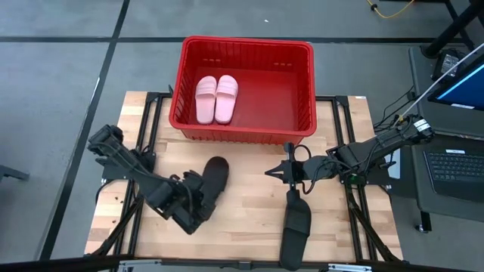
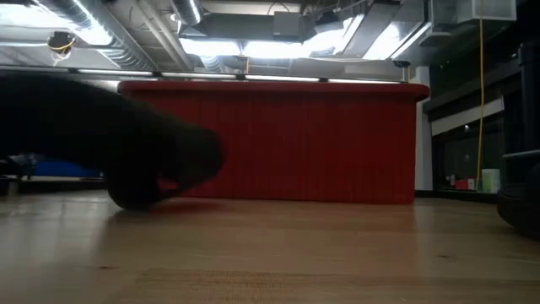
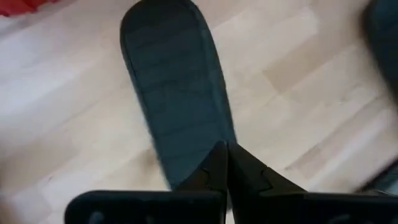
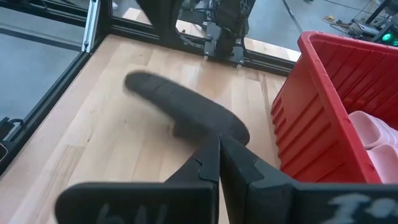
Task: Pick and place slides into bin
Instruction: Put the left black slipper into the red bin
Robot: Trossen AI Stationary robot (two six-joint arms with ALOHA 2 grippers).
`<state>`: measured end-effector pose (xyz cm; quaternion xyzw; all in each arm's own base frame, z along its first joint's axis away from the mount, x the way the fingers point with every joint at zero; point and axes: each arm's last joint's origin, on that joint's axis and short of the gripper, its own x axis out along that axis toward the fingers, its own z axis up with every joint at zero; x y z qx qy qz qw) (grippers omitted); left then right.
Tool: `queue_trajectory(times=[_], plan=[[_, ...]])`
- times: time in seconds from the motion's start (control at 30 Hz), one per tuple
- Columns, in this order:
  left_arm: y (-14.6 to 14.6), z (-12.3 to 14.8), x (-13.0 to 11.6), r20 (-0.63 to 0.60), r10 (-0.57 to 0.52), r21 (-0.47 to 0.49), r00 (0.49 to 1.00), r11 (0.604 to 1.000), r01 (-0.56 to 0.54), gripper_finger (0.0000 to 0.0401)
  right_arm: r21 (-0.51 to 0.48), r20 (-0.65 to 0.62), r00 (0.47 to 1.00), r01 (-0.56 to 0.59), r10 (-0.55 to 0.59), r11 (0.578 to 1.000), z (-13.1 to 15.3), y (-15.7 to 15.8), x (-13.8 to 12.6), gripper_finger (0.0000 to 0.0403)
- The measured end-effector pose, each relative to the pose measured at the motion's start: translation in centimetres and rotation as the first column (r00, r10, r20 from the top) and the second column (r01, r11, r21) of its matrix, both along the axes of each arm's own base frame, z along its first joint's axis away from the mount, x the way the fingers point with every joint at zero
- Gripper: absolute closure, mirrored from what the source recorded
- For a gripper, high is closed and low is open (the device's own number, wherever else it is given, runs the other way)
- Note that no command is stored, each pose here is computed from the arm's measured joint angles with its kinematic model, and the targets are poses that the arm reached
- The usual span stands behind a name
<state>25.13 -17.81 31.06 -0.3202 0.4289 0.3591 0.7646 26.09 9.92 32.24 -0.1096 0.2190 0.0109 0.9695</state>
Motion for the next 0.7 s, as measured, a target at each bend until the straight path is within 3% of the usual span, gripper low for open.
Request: queue_trajectory(times=[0.2, 0.7], plan=[[0.33, 0.7, -0.55, 0.004, 0.01, -0.031, 1.0, 0.999, -0.01, 0.0401, 0.002, -0.001, 1.0, 0.001, -0.001, 1.0, -0.01, 0.0, 0.0, 0.0395], [0.27, 0.45, -0.43, -0.012, -0.06, 0.008, 0.998, 0.998, 0.06, 0.0379, 0.001, -0.002, 1.0, 0.001, -0.001, 1.0, -0.02, 0.0, -0.01, 0.0395]])
